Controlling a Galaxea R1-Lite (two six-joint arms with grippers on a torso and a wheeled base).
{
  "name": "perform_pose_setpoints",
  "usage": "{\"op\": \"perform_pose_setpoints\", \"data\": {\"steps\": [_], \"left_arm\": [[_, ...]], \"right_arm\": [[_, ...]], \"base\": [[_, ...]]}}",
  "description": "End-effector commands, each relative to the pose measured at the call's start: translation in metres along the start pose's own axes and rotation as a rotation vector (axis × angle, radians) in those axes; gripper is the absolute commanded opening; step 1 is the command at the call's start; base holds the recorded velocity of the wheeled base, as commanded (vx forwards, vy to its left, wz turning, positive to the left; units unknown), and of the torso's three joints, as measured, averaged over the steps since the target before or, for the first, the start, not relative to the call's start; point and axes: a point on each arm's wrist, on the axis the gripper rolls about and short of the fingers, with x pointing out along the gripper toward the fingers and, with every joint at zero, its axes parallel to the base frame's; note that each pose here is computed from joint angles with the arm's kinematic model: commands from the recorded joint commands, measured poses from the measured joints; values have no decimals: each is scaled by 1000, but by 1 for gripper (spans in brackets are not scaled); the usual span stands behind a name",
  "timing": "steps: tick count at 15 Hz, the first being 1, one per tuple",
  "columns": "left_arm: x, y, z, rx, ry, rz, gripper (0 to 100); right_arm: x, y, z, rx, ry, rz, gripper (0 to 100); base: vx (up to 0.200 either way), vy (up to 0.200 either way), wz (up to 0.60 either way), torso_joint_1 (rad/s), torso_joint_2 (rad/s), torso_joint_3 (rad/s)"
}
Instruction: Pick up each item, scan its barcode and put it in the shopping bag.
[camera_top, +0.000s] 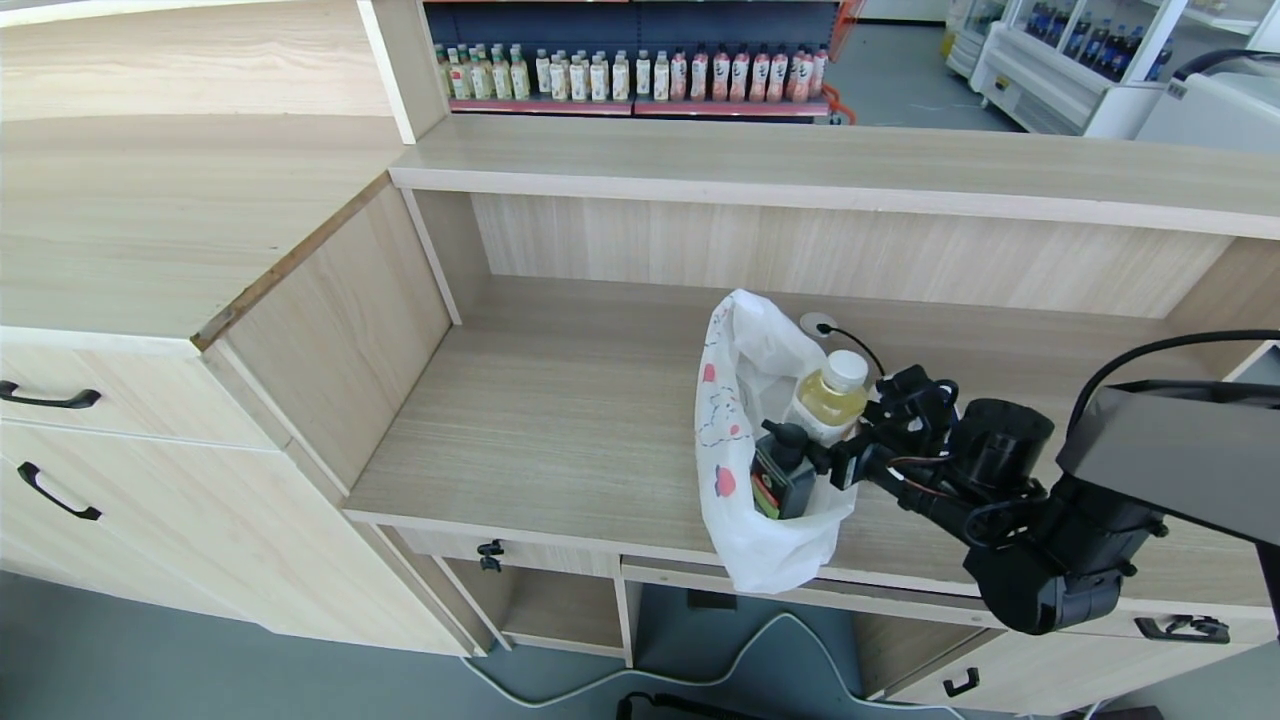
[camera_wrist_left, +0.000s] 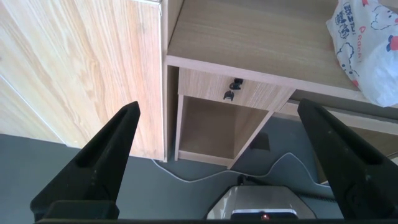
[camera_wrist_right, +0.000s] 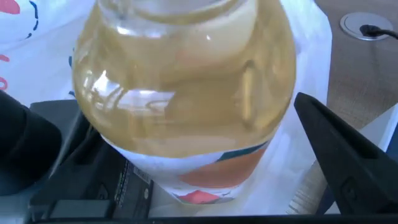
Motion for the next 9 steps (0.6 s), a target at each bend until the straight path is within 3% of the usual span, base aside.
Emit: {"op": "perform_pose_setpoints", "data": {"steps": [1,4,9], "left_arm": [[0,0,0,0,0,0,100],[0,0,0,0,0,0,100],[0,0,0,0,0,0,100]], "right_arm": [[-5,-2,30,-22,-75,-12,100],[-24,-3,83,-57,-184,-30,100],[-115,-6,138,-119,-189,-141,100]], "base": [[0,0,0,0,0,0],[0,0,0,0,0,0],[0,0,0,0,0,0]]}}
